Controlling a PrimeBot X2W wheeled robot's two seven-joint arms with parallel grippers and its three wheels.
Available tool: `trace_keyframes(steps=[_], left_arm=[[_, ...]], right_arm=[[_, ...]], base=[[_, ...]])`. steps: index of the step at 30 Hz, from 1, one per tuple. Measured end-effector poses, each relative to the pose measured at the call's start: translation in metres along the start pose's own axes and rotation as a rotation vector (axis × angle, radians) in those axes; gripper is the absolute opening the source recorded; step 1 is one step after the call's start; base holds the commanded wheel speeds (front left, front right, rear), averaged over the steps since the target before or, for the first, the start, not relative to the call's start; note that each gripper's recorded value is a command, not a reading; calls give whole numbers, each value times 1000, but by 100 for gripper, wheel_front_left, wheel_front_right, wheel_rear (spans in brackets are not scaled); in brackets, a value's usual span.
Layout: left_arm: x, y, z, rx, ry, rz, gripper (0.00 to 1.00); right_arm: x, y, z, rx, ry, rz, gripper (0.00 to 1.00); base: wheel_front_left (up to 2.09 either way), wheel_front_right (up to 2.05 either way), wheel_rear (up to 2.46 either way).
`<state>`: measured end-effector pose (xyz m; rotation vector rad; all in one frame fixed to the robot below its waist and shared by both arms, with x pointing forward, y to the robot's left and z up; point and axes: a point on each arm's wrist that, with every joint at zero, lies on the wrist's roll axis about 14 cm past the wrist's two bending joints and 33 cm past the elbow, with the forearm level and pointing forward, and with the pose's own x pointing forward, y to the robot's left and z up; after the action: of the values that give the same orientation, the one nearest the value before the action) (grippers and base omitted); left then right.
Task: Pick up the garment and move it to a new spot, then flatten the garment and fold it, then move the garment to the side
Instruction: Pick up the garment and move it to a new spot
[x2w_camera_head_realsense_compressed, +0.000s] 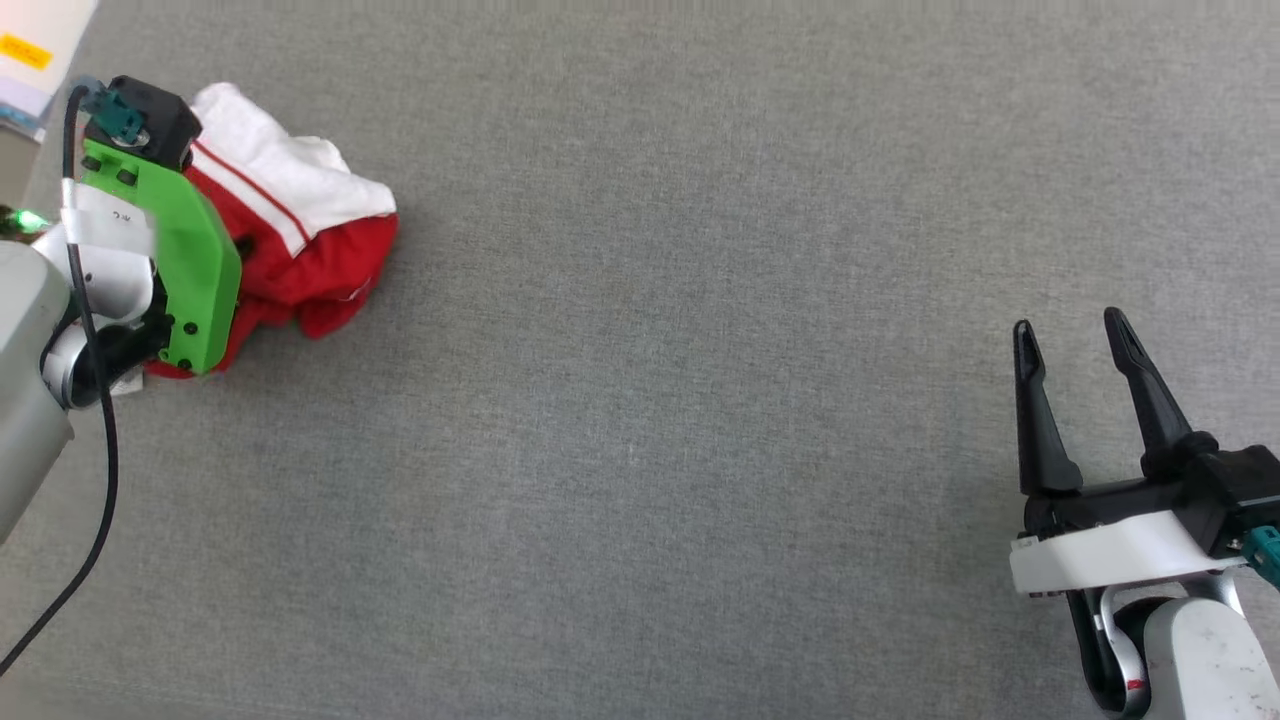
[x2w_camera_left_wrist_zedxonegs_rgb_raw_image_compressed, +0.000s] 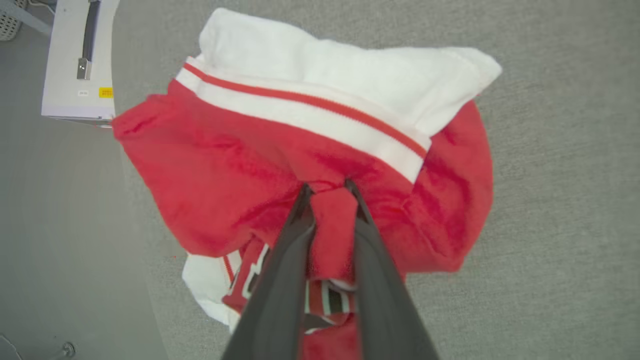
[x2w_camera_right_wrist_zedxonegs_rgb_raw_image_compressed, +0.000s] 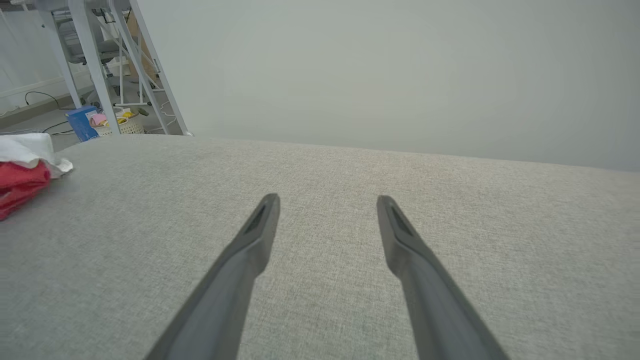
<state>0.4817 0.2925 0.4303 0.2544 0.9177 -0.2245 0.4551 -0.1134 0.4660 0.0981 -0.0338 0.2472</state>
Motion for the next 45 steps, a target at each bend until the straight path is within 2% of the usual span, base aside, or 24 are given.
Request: trace_keyframes(steps=[4,10,13,19,25,31,35,39,45], left_arm=[[-26,-16,36,87,-139,-30,0],[-50,-70,76,243,-284,-130,0],[-52,-109,94,321,-342,-206,0],[-52,-209,129,451,-465,-420,0],[-53,-301,144,553,-535,-624,0],[-38,-367,131,603,-509,-765,0],[-20,-398,91,632,-402,-833,0],[-3,-414,40,632,-273,-885,0],[7,-418,32,590,-259,-903,0]], right_arm=[[-9,-1,16,22,-33,-13,100],[-25,-6,37,27,-73,-39,100],[-32,-14,46,26,-92,-66,100],[-49,-37,55,12,-107,-140,100],[-64,-61,59,-7,-110,-217,100],[-73,-84,61,-29,-109,-290,100],[-75,-94,55,-32,-90,-318,100],[-75,-100,48,-39,-69,-335,100],[-72,-102,41,-39,-50,-338,100]], base=[[0,0,0],[0,0,0],[0,0,0],[0,0,0],[0,0,0],[0,0,0],[0,0,0],[0,0,0],[0,0,0]])
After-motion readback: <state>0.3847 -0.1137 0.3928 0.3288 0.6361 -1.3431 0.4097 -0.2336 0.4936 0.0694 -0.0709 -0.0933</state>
